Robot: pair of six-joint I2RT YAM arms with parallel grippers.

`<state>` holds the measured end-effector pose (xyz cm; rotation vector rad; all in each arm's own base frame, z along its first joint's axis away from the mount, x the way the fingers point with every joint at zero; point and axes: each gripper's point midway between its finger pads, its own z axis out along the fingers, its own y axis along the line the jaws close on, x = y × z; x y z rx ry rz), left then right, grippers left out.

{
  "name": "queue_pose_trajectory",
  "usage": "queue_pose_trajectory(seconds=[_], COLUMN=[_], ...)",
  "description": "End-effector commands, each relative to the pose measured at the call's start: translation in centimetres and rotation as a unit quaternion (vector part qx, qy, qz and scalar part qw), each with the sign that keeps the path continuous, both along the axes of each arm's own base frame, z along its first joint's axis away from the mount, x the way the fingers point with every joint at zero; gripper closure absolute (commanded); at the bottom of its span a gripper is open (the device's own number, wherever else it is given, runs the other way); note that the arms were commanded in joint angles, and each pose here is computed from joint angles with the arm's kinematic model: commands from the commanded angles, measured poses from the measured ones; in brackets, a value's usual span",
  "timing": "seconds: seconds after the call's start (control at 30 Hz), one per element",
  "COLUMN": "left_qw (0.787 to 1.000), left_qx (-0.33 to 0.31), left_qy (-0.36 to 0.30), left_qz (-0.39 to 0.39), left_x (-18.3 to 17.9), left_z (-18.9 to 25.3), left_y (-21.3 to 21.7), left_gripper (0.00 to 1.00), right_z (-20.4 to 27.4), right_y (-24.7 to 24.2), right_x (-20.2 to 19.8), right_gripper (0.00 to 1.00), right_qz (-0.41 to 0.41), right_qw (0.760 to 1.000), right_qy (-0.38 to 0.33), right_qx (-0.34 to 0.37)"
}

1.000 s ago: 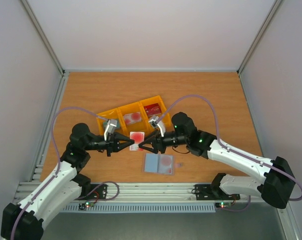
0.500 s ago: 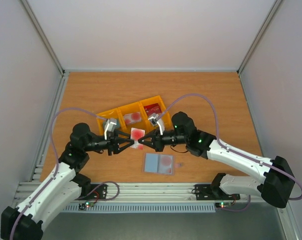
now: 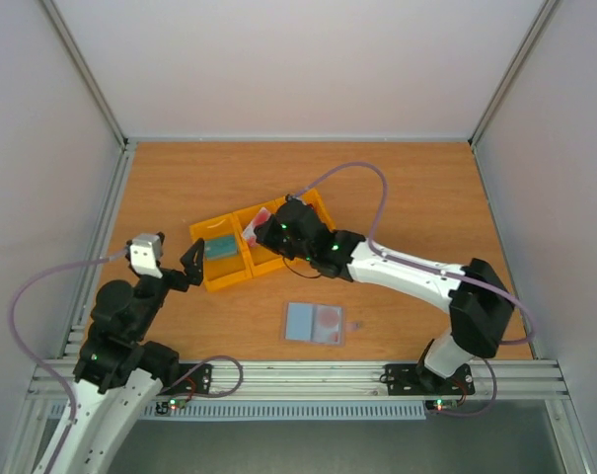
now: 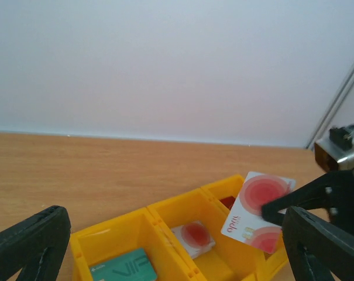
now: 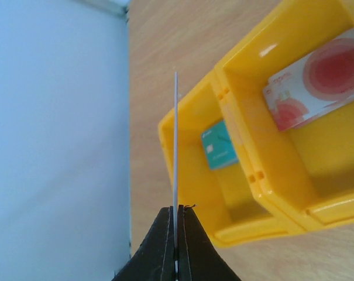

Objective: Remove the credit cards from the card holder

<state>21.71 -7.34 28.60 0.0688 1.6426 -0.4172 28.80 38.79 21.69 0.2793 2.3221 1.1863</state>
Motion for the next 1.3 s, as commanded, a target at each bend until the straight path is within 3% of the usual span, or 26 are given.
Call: queue_pose_trajectory(seconds=[0.0, 0.3, 0.7, 1.1, 1.17, 1.27], left_qw=[0.999, 0.998, 0.998, 0.998, 0.998, 0.998], left_qx=[-0.023, -0.055, -0.052, -0.054, -0.054, -0.054], left_qy=[0.004, -0.029, -0.036, -0.033, -0.033, -0.034], left_qz=[0.047, 0.016, 0.008, -0.001, -0.001, -0.003], left_x=[-0.8, -2.6, -2.7, -2.6, -2.6, -2.6], left_z=[-1.2, -0.3, -0.5, -0.8, -0.8, -0.8], left_y=[2.0, 1.6, 1.3, 1.0, 0.9, 0.9], left_gripper=[0.01, 0.01, 0.01, 0.01, 0.01, 0.01], right_z=[-2.9, -7.1, -12.0, -12.9, -13.3, -13.3], right_y=[-2.0, -0.8, 1.9, 3.8, 3.7, 3.5], right_x=[3.2, 5.4, 8.3, 8.9, 8.8, 8.5], right_gripper=[0.99, 0.99, 0.99, 0.98, 0.95, 0.70], right_qz=[-0.200, -0.305, -0.284, -0.275, -0.277, -0.277], right_qw=[0.977, 0.949, 0.948, 0.949, 0.948, 0.947], right_qy=[0.067, 0.071, 0.142, 0.153, 0.159, 0.163], right_qx=[-0.001, -0.032, -0.019, 0.005, 0.006, 0.001])
